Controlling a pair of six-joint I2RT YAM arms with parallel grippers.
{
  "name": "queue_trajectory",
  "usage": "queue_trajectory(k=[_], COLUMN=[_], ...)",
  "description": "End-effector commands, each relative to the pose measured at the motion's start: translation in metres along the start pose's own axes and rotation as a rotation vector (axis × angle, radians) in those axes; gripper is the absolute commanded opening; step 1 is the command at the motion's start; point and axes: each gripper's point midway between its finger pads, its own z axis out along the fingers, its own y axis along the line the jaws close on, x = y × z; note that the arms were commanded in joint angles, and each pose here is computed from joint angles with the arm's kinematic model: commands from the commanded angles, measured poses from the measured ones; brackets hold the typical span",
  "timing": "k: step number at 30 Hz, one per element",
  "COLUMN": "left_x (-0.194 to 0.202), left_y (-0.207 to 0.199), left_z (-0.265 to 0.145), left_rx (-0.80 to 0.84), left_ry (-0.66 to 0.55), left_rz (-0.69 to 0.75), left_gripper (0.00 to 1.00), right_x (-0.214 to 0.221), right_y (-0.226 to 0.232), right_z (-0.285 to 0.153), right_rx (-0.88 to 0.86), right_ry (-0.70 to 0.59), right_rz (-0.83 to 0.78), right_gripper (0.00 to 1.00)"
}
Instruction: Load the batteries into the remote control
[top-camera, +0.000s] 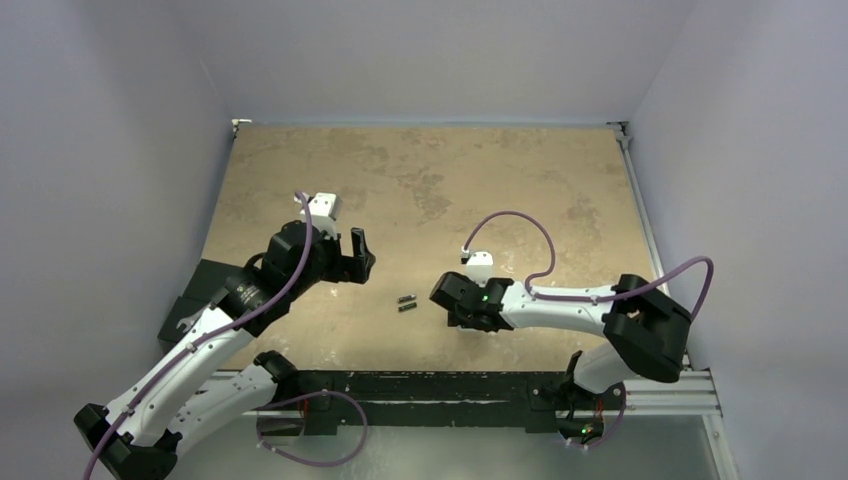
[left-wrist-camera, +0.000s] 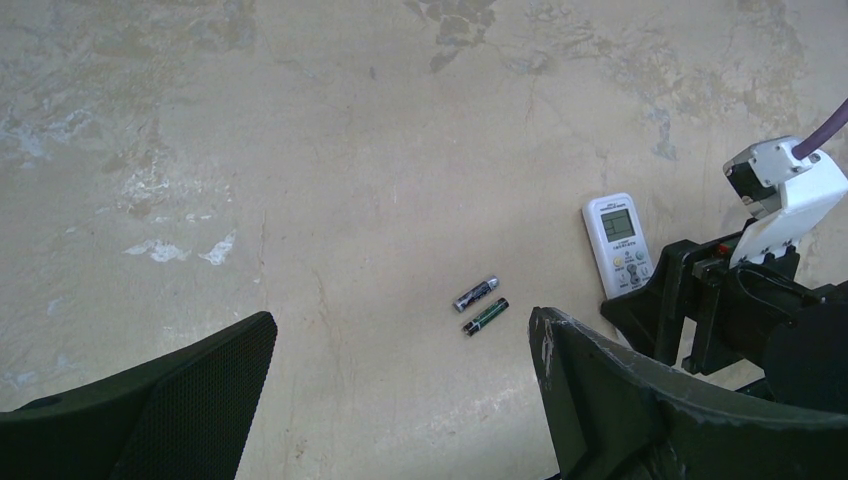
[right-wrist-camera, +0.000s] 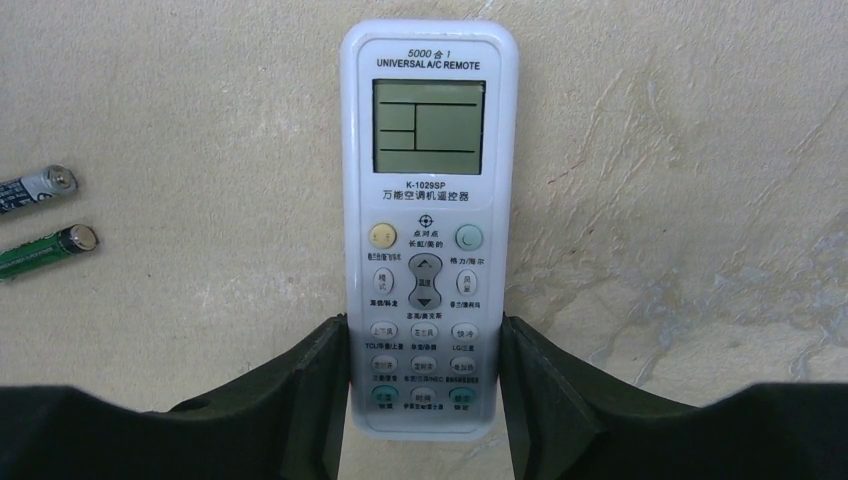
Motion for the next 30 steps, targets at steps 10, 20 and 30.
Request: queue_trajectory(k=[10,20,30], left_x=[-0.004,0.012,0.048], left_y=[-0.002,-0.033,-0.065], left_z=[0.001,0.007,0.01], left_rx=[0.013,0.176,0.351], left_ry=[-0.017,0.054,0.213], left_rz=[-0.017,-0.05,-0.146], left_gripper=[0.98,0.98,0.97], right_x=[-0.017,-0.028,-0.032], right_y=[0.013,0.045,0.08], right_z=[-0.024,-0.055,-0.092], right_rx=[-0.126,-0.342,-0.595], right_ry=[-0.063,-0.121,-0.193], right_rz=[-0.045,-0.14,-0.293], right_gripper=[0.0,0.0,0.0])
